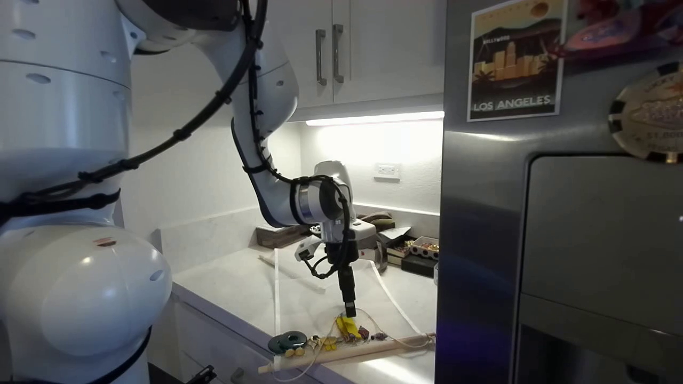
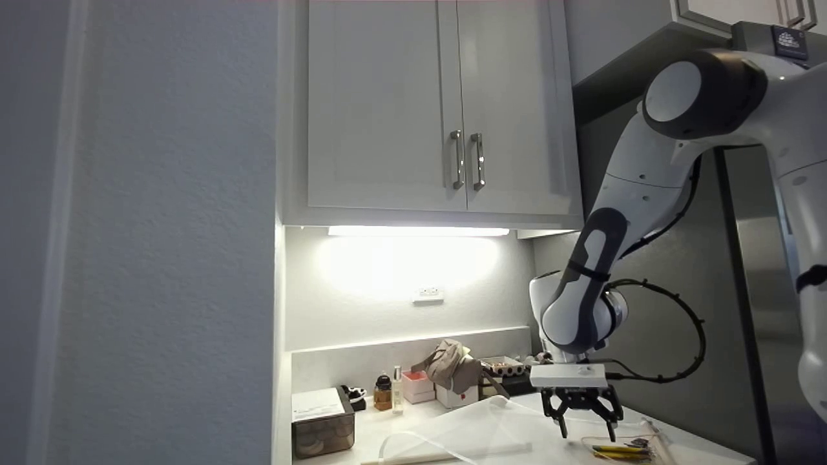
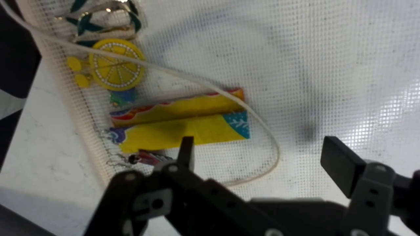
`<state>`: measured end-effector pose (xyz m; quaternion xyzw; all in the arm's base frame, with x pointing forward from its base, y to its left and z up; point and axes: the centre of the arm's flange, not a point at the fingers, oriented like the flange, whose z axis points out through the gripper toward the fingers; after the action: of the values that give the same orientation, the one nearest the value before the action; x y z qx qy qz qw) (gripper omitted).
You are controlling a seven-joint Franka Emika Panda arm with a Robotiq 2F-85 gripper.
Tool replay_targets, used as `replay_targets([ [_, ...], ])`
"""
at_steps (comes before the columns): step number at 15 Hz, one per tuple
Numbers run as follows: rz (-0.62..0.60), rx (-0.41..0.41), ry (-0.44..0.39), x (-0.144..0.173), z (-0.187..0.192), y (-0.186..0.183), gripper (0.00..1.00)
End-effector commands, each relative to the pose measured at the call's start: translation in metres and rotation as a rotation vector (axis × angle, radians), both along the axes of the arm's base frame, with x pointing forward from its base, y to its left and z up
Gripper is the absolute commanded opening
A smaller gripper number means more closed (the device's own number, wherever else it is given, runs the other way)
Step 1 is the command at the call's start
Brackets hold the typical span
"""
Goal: Take the bottle on the counter, put it in the kitchen cabinet and close it, then take the blind on the counter and hang it to the wall
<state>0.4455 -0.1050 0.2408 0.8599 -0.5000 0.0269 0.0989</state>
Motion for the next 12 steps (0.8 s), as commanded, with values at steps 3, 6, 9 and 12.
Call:
replay_targets([
  [3, -0.010, -0.003, 0.010, -0.0015, -0.0030, -0.0082, 0.68],
  [6, -0.012, -0.005, 0.007, -0.0001, -0.0025, -0.0086, 0.58],
  [9, -0.011, -0.007, 0.004, 0.0016, -0.0014, -0.0087, 0.67],
  [12, -0.009, -0.008, 0.001, 0.0012, -0.0005, -0.0094, 0.41],
])
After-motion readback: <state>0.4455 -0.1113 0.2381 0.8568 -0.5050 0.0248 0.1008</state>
